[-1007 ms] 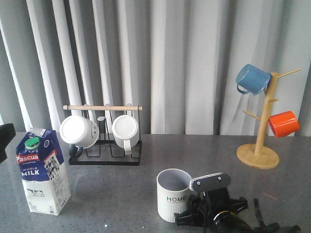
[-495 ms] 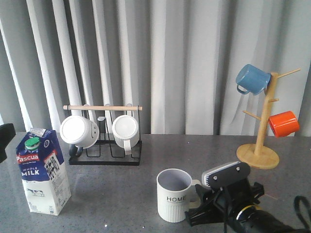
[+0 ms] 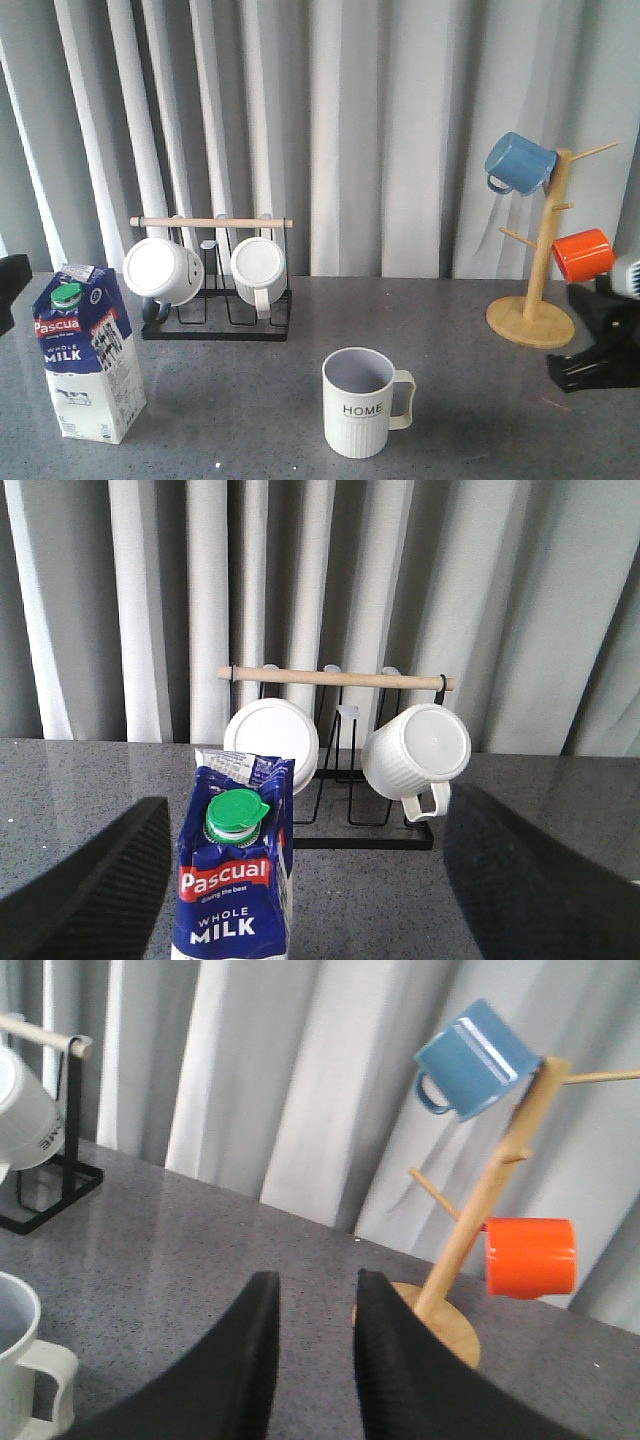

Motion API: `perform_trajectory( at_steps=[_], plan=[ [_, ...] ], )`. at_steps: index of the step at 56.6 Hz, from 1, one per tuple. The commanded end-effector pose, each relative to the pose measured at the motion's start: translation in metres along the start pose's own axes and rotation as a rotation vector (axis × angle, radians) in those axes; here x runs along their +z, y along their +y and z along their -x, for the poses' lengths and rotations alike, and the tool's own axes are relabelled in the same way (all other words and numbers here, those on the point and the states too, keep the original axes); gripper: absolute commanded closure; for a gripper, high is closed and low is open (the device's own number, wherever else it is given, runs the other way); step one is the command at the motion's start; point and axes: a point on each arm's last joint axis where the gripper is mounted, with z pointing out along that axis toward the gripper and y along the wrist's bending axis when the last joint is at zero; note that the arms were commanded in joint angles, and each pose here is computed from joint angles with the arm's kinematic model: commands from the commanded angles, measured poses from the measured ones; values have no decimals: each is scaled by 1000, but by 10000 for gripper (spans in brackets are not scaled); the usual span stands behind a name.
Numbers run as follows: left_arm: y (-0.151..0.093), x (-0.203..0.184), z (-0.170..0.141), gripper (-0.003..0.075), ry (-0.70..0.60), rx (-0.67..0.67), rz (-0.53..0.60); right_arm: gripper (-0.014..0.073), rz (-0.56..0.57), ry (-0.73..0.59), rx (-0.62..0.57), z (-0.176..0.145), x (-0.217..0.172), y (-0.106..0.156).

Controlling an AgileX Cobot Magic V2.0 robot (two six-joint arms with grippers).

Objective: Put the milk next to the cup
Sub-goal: 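Release the HOME mug and withdraw the right gripper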

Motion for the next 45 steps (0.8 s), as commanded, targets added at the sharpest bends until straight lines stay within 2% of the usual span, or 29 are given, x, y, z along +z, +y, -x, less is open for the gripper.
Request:
perform_trajectory(
  at_steps=[1, 3, 16, 28, 45],
  plan=[
    [-5, -5, 19, 187, -113, -12, -36, 576, -54, -68, 39, 23, -28, -15],
    [-5, -5, 19, 187, -113, -12, -36, 610, -54, -61, 50, 24, -33, -16],
    [-5, -5, 19, 187, -113, -12, -36, 603, -61, -117, 99, 35, -54, -17],
    [-5, -5, 19, 187, -113, -12, -36, 603, -45, -54, 104, 30, -53, -15],
    [-5, -5, 19, 187, -113, -12, -36, 603, -45, -54, 99, 30, -53, -15]
  ],
)
